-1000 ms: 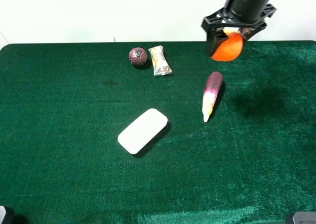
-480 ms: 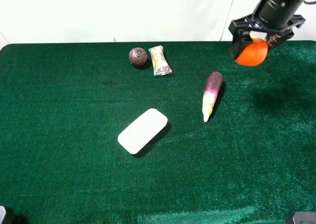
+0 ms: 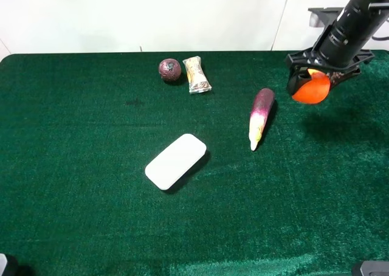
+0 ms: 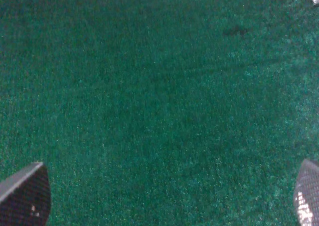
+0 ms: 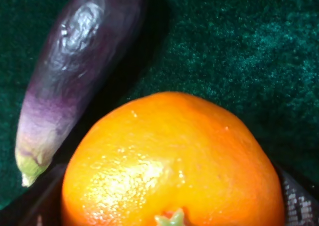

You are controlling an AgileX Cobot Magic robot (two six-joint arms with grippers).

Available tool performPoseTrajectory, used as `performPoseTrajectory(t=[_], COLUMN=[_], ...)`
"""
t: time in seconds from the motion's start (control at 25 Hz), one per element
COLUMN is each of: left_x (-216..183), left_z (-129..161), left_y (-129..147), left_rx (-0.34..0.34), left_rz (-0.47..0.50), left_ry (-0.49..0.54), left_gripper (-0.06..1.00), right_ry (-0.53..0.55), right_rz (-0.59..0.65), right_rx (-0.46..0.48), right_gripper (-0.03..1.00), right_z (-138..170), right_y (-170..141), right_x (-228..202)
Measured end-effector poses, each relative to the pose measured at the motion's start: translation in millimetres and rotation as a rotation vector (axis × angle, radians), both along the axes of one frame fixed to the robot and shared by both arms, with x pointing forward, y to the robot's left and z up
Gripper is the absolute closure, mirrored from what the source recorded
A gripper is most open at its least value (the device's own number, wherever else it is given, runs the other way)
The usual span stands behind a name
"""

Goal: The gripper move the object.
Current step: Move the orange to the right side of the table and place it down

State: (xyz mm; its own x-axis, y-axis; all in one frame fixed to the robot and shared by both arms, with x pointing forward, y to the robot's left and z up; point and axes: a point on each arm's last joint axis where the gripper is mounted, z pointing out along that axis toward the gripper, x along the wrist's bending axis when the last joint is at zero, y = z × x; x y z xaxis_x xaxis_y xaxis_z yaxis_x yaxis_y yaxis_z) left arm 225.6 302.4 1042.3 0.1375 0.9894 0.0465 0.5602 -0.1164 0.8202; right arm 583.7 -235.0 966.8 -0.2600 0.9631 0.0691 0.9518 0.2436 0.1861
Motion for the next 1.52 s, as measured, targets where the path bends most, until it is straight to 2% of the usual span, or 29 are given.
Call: performPoseTrajectory(t=[0.4,0.6,0.88,1.52], left_x=[0,0,0,0], left_z=[0,0,0,0], left_y=[0,0,0,0], left_rx=[0.0,0.0,0.0,0.0], left_rz=[0.0,0.0,0.0,0.0], left_ry=[0.0,0.0,0.0,0.0], left_gripper=[-0.05,-0.05,-0.05,-0.05], right_ry=[-0.007,-0.03,-0.008,-0.023], right_rz=[-0.059,-0.066,-0.075,-0.09], right_rx=[-0.007,-0.007,-0.005,0.022], right_gripper=[0.42,0.42,0.42,0.42], right_z=[-26,-35,-51,-53], right_y=[-19,-19,-19,-17], right_x=[-10,-13,-10,-8])
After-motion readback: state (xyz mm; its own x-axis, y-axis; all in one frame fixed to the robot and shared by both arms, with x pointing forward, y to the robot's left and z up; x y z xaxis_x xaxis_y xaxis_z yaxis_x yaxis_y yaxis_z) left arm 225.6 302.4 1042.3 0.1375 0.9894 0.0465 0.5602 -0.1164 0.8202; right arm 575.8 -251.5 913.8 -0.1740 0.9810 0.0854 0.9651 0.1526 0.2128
